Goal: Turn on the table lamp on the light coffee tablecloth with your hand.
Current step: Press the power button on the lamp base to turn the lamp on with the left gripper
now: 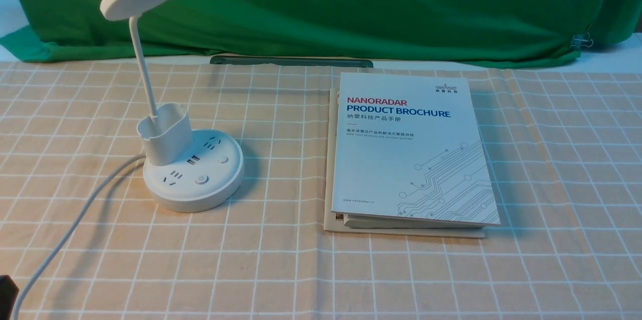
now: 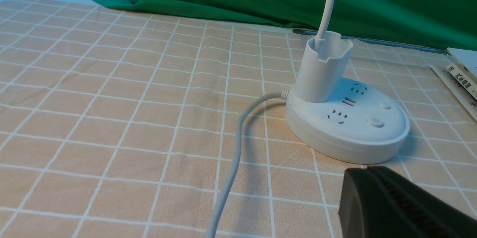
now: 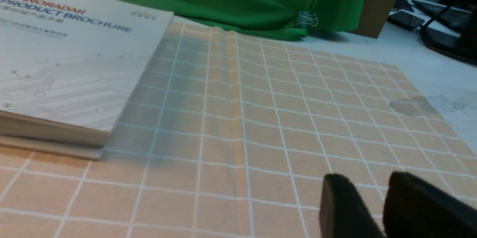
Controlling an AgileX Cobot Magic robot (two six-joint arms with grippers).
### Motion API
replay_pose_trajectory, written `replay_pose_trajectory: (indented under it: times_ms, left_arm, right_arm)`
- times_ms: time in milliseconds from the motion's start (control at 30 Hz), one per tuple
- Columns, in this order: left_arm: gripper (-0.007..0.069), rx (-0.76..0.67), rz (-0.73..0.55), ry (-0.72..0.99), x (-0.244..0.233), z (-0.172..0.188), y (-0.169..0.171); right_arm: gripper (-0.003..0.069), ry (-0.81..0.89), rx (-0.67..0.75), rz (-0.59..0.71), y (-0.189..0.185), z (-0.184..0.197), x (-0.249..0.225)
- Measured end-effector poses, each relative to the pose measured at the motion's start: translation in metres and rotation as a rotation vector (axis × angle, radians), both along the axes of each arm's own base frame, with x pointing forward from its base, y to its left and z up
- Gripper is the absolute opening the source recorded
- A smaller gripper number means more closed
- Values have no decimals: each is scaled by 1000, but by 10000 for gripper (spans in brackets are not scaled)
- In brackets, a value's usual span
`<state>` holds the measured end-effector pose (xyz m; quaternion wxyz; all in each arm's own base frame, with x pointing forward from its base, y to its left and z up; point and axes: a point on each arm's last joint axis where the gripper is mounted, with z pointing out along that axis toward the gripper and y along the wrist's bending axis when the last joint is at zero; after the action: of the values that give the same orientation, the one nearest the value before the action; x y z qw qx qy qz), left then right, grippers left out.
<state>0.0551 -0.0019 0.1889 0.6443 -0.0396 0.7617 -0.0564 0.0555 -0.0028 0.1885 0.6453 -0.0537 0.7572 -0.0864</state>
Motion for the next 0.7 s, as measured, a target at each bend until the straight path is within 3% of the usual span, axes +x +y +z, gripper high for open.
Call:
replay_pose_trajectory:
  times_ms: [533, 700]
  left_arm:
    - [2, 5, 0, -12, 0, 1, 0]
    - [2, 18, -2, -87, 1, 8, 0]
  right_arm:
    - [239, 0, 0, 0, 0, 0, 0]
    - [239, 0, 0, 0, 0, 0, 0]
